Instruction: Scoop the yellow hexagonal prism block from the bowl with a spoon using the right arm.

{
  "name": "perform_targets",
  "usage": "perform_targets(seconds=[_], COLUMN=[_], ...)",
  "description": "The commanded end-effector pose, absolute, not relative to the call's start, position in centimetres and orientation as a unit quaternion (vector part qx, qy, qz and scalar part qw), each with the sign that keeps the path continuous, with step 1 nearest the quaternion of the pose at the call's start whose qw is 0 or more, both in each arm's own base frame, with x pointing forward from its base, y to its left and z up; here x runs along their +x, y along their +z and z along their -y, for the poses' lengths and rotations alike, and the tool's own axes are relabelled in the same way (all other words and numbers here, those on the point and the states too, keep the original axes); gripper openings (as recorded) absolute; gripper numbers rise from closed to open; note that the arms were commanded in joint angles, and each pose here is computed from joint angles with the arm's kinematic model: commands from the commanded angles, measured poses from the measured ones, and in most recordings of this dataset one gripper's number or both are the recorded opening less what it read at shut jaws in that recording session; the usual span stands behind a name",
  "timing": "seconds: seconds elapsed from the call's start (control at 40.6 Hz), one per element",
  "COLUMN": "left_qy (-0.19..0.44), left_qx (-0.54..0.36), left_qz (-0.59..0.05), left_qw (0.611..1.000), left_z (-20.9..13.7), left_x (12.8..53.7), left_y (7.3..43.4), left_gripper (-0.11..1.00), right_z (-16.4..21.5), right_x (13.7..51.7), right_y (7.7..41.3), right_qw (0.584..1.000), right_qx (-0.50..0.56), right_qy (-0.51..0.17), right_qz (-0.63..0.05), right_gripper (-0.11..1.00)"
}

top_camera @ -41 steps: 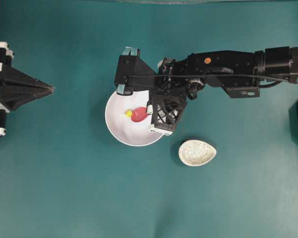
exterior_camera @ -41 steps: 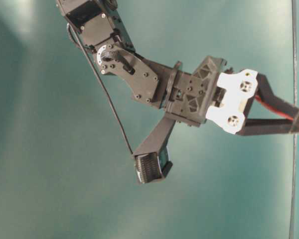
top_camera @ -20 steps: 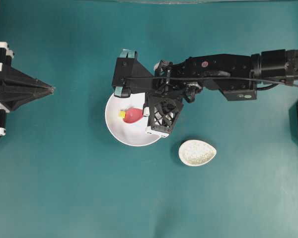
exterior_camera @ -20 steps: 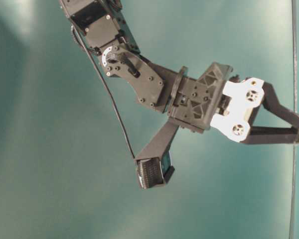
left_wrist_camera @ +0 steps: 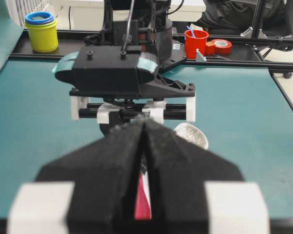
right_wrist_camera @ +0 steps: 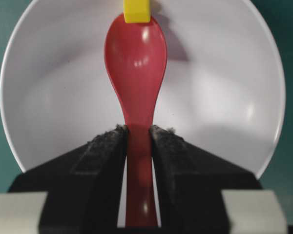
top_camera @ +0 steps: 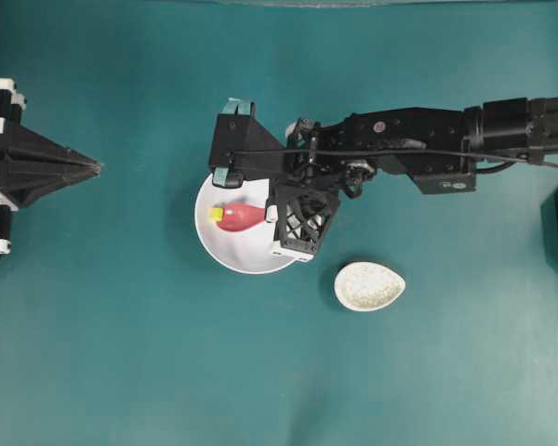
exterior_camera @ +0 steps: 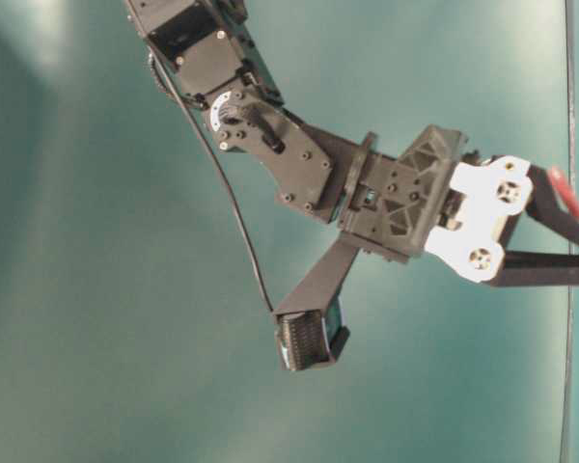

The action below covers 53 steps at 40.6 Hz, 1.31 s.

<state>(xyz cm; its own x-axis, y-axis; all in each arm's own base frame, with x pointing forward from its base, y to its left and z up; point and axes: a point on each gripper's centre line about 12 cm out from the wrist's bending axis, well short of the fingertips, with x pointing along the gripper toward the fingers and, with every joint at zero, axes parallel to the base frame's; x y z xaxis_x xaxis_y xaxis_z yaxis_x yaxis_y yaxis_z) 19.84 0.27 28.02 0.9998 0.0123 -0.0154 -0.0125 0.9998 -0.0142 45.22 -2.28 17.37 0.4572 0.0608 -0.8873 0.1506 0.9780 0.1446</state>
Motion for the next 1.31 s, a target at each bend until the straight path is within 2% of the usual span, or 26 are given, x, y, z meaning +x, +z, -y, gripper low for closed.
perform_targets(seconds=[0.0,0.837,1.28], left_qy=[0.007,0.007,0.007], left_qx=[-0.006,-0.006,-0.007], left_qz=[0.004,0.003,0.002], left_qw=[1.0,1.0,1.0], left_z=[-0.3,-0.3,-0.3], left_x=[20.1,20.1,20.1], left_y=[28.9,28.9,28.8], left_gripper=[0.0,0.0,0.0], right_z=[2.1,1.8,1.8], right_x=[45.3,45.1,44.6], right_y=[18.4,17.7,20.4], right_qw=[0.856,0.861,0.874], right_qx=[0.103,0.109,0.108], right_qy=[-0.025,-0.025,-0.023], right_qz=[-0.506,-0.496,-0.474], right_gripper=[0.24,0.24,0.24])
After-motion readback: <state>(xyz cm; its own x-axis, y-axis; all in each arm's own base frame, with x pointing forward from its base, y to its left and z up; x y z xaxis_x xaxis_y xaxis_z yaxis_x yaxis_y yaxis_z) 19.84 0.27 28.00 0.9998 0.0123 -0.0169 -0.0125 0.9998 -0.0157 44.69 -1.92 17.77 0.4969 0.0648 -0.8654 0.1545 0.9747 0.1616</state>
